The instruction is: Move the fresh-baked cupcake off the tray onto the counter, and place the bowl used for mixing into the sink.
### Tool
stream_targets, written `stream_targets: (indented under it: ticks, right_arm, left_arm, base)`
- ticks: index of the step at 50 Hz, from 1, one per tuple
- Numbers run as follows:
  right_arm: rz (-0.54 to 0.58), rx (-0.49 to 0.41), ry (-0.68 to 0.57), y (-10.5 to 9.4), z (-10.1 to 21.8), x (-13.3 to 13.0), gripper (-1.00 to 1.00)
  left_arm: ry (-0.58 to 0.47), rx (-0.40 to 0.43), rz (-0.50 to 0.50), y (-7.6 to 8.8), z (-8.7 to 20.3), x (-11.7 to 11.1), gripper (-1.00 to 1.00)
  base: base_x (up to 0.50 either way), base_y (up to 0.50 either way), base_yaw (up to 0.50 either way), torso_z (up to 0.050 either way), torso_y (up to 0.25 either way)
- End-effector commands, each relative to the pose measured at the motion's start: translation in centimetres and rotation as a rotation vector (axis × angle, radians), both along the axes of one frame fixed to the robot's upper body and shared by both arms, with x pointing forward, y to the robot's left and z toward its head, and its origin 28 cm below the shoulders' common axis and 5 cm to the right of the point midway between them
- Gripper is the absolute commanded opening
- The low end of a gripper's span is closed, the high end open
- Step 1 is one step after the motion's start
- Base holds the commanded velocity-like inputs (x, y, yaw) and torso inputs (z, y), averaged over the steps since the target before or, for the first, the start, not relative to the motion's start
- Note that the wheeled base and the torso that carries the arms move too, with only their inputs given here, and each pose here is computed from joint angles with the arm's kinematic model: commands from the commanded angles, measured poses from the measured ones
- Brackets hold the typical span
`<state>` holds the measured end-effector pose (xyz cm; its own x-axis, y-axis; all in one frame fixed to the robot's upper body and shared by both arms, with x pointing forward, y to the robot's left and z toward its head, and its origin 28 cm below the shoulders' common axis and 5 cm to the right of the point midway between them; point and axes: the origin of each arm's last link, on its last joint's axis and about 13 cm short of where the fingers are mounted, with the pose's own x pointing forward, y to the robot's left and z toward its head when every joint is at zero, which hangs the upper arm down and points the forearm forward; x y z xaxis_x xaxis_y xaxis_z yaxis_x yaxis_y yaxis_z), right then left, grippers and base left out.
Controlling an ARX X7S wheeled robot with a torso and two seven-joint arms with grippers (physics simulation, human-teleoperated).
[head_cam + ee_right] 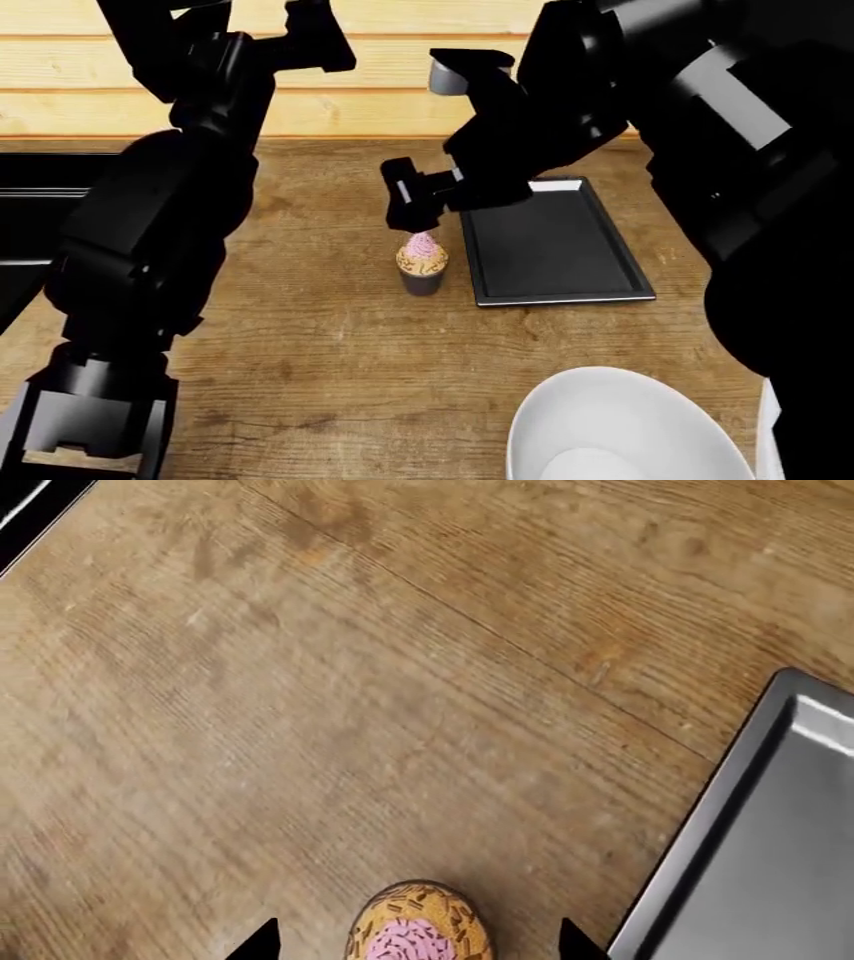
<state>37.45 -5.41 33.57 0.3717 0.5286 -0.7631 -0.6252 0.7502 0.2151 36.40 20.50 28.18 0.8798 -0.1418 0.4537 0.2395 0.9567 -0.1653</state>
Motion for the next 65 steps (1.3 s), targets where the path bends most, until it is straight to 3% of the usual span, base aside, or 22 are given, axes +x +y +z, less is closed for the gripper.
stream_targets:
  ticks: [1,11,25,65]
  right_arm:
    - [-0.083,0.081,-0.058,-0.4,1.4,0.1,1.0]
    - [-0.203,0.228,-0.152,-1.7,2.2,0.8,1.0]
    - [-0.216,0.229,-0.241,-1.9,3.2,-1.0,1.0]
    - [-0.206,0.209,-0.233,-1.7,3.1,-1.3,1.0]
  left_arm:
    - [-0.018,0.01,-0.003,0.0,0.7,-0.4,1.0]
    - [-0.055,0.052,0.026,0.3,2.8,-1.6,1.0]
    - [-0.027,0.067,0.053,1.1,3.5,-3.4,1.0]
    - [-0.047,0.057,0.041,0.9,3.4,-3.1,1.0]
  base:
    - [0.0,0.0,0.0,0.0,0.0]
    - [0.0,0.0,0.0,0.0,0.0]
    - [-0.11,0.0,0.0,0.0,0.0]
    - [-0.29,0.0,0.0,0.0,0.0]
